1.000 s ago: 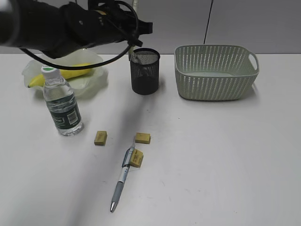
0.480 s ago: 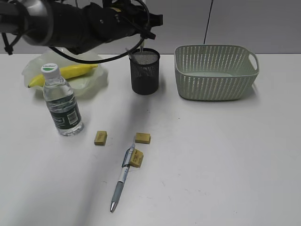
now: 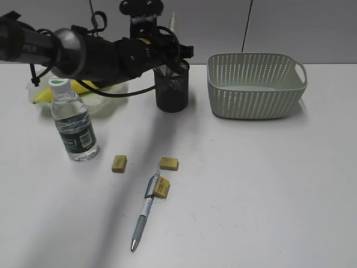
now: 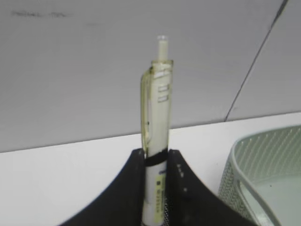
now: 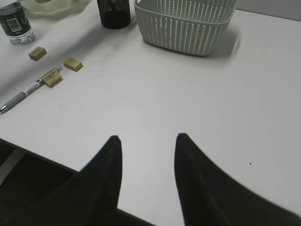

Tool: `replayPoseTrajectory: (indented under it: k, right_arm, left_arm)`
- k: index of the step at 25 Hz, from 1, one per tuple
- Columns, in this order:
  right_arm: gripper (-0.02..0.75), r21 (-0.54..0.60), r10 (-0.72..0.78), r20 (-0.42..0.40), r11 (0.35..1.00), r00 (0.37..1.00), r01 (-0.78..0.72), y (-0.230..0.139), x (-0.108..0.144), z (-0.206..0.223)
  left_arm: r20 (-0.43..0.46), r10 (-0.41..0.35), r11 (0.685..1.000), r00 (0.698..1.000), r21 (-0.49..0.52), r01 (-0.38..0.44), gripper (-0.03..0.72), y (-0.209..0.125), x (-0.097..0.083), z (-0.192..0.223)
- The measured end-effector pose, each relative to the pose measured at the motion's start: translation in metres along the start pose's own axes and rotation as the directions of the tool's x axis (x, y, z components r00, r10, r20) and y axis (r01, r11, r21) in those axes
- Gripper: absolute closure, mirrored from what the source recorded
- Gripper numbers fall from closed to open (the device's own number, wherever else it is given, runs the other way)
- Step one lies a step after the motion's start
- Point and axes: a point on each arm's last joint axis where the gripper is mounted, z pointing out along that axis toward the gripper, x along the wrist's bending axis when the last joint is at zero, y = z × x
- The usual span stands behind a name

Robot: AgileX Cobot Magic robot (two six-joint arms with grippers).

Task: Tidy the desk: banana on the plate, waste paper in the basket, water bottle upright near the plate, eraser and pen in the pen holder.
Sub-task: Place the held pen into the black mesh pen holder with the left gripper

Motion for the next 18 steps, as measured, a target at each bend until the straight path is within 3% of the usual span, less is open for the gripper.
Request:
replayPoseTrajectory:
  k: [4,11,15,18]
  right_arm:
    - [0.428,0.000,0.000,0.000,1.000,1.000,0.000,0.000,0.000,0.000]
    - [0.428,0.001,0.000,0.001,1.000,1.000,0.000,0.000,0.000,0.000]
    - [0.428,0.000,0.001,0.002,1.000,1.000,-0.001,0.000,0.000,0.000]
    - [0.428,0.000,0.001,0.002,1.000,1.000,-0.001,0.000,0.000,0.000]
  left_arm:
    - [0.025,0.075,0.997,0.997,-0.009,-0.075,0.571,0.001,-0.002,0.000]
    - [0.030,0.079,0.997,0.996,-0.010,-0.079,0.252,0.001,-0.005,0.000]
    - [0.046,0.073,0.997,0.996,-0.036,-0.071,0.215,0.018,-0.011,-0.009]
    - [0.072,0.065,0.995,0.995,-0.078,-0.060,0.211,0.051,-0.017,-0.028]
